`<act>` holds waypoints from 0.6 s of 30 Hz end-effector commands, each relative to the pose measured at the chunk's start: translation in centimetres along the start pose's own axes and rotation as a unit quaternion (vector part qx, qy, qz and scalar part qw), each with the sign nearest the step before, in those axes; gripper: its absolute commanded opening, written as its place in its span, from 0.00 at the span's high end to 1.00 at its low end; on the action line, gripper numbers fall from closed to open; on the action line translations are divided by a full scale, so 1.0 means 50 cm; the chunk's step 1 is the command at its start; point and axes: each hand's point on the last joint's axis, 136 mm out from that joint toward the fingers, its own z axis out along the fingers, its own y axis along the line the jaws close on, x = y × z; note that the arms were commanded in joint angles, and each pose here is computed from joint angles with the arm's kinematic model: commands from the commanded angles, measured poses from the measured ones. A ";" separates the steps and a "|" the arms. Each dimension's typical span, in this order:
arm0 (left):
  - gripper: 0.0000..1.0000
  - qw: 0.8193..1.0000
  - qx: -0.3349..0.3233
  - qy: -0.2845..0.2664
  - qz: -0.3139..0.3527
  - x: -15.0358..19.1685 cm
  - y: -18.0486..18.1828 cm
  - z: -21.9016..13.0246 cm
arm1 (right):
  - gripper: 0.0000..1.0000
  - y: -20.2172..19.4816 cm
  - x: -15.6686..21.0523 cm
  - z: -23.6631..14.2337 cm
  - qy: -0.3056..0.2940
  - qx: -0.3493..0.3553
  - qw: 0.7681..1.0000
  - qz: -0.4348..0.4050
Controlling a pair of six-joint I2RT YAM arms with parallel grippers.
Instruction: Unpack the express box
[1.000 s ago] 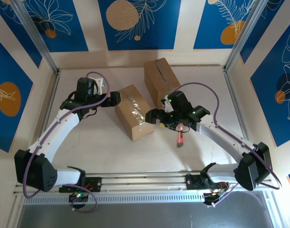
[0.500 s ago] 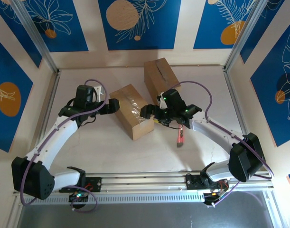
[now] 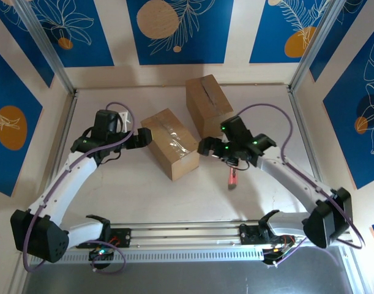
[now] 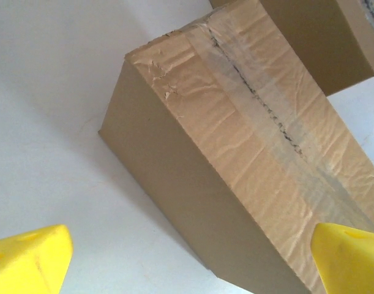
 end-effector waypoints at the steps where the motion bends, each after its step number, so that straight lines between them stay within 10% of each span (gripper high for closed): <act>1: 0.00 1.000 0.006 0.000 -0.008 -0.010 -0.020 -0.037 | 0.01 -0.142 0.042 -0.017 0.041 0.130 0.990 0.017; 18: 0.00 0.999 0.028 -0.004 -0.022 0.006 -0.035 -0.074 | 0.27 -0.280 0.109 0.184 0.122 0.192 0.970 0.088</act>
